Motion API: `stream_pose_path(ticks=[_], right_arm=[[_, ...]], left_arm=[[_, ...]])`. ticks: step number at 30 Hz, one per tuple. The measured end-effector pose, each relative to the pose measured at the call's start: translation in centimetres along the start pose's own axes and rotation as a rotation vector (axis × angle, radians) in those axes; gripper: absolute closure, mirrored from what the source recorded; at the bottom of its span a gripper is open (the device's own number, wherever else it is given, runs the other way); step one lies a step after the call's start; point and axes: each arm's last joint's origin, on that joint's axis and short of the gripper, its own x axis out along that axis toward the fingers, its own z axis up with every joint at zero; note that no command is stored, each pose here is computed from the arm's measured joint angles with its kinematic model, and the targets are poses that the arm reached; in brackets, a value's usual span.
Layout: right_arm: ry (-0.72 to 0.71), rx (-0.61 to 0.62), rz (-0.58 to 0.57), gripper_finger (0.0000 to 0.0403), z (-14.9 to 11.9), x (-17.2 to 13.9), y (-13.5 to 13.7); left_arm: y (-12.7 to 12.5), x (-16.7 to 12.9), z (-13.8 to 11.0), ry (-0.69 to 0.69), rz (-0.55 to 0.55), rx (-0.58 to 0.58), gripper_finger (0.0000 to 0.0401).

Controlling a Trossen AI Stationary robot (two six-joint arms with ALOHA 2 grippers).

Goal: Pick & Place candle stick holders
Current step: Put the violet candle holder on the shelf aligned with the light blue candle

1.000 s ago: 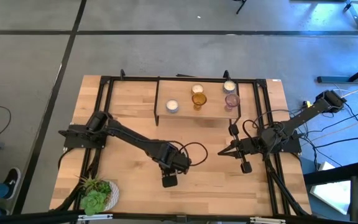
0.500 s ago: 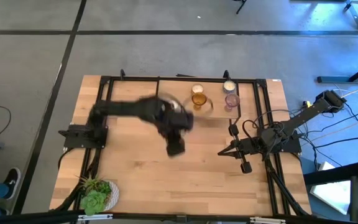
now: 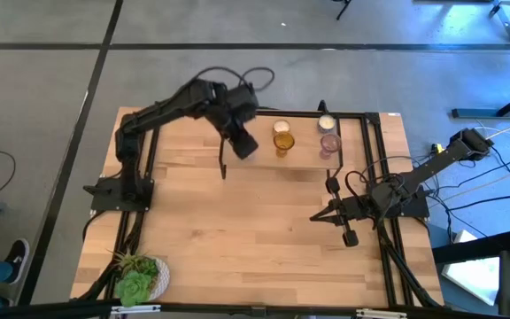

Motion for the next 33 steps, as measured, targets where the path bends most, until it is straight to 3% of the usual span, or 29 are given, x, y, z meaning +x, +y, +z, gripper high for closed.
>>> stream_pose_path(ticks=[10,19,23,29,33], right_arm=[[0.0,-0.002,-0.006,0.0398,0.0,0.0,0.0],[0.0,-0.014,-0.01,0.0398,0.0,0.0,0.0],[0.0,-0.014,-0.014,0.0398,0.0,0.0,-0.1],[-0.001,-0.014,-0.043,0.0398,0.0,0.0,-0.1],[0.0,-0.014,-0.059,0.0398,0.0,0.0,-0.2]], left_arm=[[6.6,0.7,3.5,-0.084,-0.017,-0.118,0.0381],[10.7,1.5,4.7,-0.094,0.006,-0.169,0.0381],[12.0,2.5,5.0,-0.048,0.011,-0.196,0.0381],[13.6,4.4,4.3,0.126,0.049,-0.249,0.0381],[13.9,4.8,4.2,0.156,0.061,-0.237,0.0381]])
